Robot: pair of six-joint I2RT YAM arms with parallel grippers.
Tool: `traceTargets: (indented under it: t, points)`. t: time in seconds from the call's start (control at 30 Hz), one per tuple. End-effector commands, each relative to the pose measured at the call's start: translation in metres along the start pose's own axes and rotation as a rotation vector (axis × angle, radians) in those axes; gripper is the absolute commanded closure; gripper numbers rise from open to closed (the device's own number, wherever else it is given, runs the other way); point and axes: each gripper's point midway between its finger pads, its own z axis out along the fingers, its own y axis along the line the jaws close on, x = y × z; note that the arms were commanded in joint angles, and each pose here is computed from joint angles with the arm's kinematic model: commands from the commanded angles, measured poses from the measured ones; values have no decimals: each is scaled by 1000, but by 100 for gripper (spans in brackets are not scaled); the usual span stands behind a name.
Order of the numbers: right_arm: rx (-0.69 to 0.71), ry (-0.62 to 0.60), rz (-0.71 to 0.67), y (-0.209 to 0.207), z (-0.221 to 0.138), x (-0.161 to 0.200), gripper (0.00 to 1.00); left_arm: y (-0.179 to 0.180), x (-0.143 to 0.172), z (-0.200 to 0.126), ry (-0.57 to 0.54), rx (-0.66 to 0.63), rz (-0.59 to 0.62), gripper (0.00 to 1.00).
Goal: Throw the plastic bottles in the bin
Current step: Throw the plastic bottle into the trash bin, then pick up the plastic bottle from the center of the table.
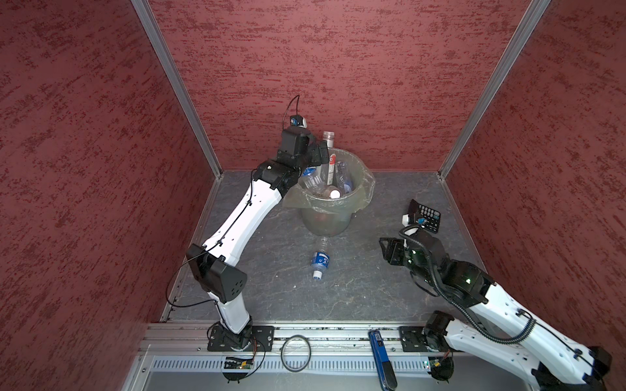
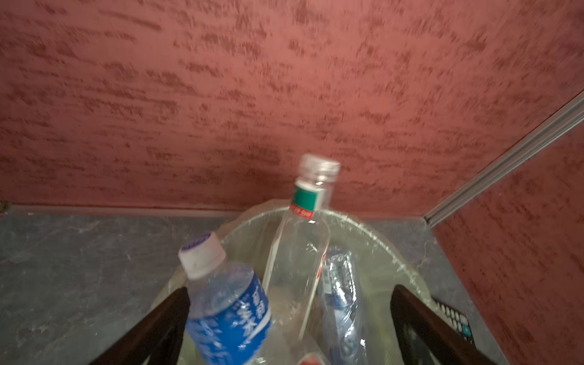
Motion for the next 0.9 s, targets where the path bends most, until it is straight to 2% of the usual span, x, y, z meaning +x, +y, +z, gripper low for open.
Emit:
traceTargets:
  t: [0.0,0.1,0.2,0.33,0.4,0.57,0.73,0.87]
  points:
    - [0,-43,29,1,-8,-11,42,-9,-14,-47,-76,60,16,0]
    - [-18,2,3,11,5,-3,41,-9,-26,-86,-173,101,-2,0]
    - [-47,52,-28,31,21,10,38,3,-28,-117,-205,93,-12,1]
    - [-91,117,-71,64,44,33,26,23,-15,-148,-212,77,-20,0]
    - [-80,146,-107,76,56,45,21,39,-1,-154,-190,41,-25,0]
    - [-102,229,-143,106,89,74,9,91,60,-157,-96,-65,-79,1]
    - [-66,308,-162,118,126,102,5,139,136,-155,30,-155,-156,0]
    - [-23,349,-171,124,151,116,2,162,191,-155,117,-189,-218,0]
